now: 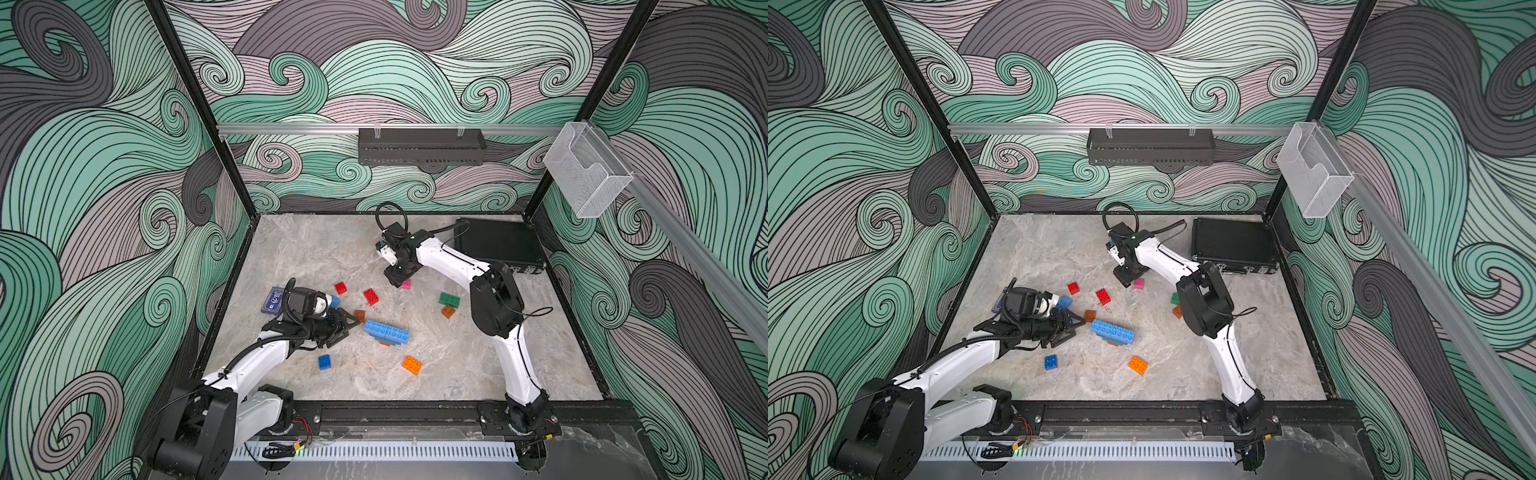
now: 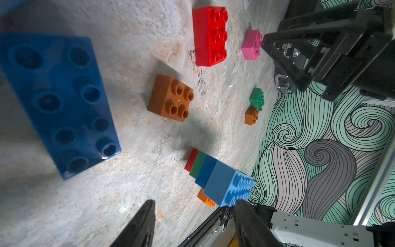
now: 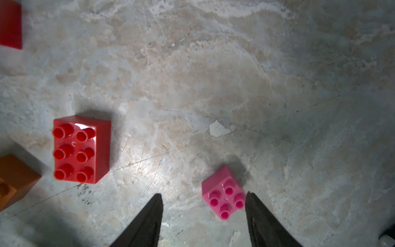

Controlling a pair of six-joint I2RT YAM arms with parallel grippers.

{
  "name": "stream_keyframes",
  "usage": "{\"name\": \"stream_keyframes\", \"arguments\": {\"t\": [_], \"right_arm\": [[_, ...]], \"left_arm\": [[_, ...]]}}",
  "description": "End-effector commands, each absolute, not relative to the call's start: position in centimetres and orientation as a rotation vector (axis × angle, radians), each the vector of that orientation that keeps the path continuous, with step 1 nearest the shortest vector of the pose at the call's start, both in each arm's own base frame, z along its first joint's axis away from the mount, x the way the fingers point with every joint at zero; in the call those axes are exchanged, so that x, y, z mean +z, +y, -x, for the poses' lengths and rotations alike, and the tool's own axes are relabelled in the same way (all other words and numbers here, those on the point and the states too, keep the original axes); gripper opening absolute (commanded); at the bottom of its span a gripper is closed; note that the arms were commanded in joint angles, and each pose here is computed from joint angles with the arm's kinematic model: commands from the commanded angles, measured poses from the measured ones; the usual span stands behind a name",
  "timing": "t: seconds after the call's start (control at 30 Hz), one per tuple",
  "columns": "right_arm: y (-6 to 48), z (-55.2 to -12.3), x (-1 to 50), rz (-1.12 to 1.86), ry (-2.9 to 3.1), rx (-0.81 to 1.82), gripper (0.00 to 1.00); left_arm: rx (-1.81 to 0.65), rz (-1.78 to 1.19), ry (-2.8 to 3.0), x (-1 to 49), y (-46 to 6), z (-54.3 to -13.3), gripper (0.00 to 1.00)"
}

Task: Assemble a heart with lego
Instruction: Pick up the lego brick from the center of the board.

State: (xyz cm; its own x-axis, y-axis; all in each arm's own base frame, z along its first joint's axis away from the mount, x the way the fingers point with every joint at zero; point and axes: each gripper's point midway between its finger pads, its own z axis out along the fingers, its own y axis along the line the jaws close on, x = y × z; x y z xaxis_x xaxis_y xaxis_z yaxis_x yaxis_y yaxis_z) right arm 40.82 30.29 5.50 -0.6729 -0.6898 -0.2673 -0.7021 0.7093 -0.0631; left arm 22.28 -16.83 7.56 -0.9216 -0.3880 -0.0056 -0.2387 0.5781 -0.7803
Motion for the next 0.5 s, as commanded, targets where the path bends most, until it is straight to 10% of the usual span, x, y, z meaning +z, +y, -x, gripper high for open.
{"name": "stream_keyframes", "arguments": {"t": [0.0,0.47], "right_arm": [[30.0,-41.4,4.6,1.096,2.678,0.073,0.65],[28.2,-38.6,2.7,1.066,2.788,0.136,0.57]], "left_arm": [[-1.271,0.495,2.606,8.6,-17.2,-23.1,0.60],[-1.269,0.516,2.609,7.9,-17.2,-23.2,0.59]]}}
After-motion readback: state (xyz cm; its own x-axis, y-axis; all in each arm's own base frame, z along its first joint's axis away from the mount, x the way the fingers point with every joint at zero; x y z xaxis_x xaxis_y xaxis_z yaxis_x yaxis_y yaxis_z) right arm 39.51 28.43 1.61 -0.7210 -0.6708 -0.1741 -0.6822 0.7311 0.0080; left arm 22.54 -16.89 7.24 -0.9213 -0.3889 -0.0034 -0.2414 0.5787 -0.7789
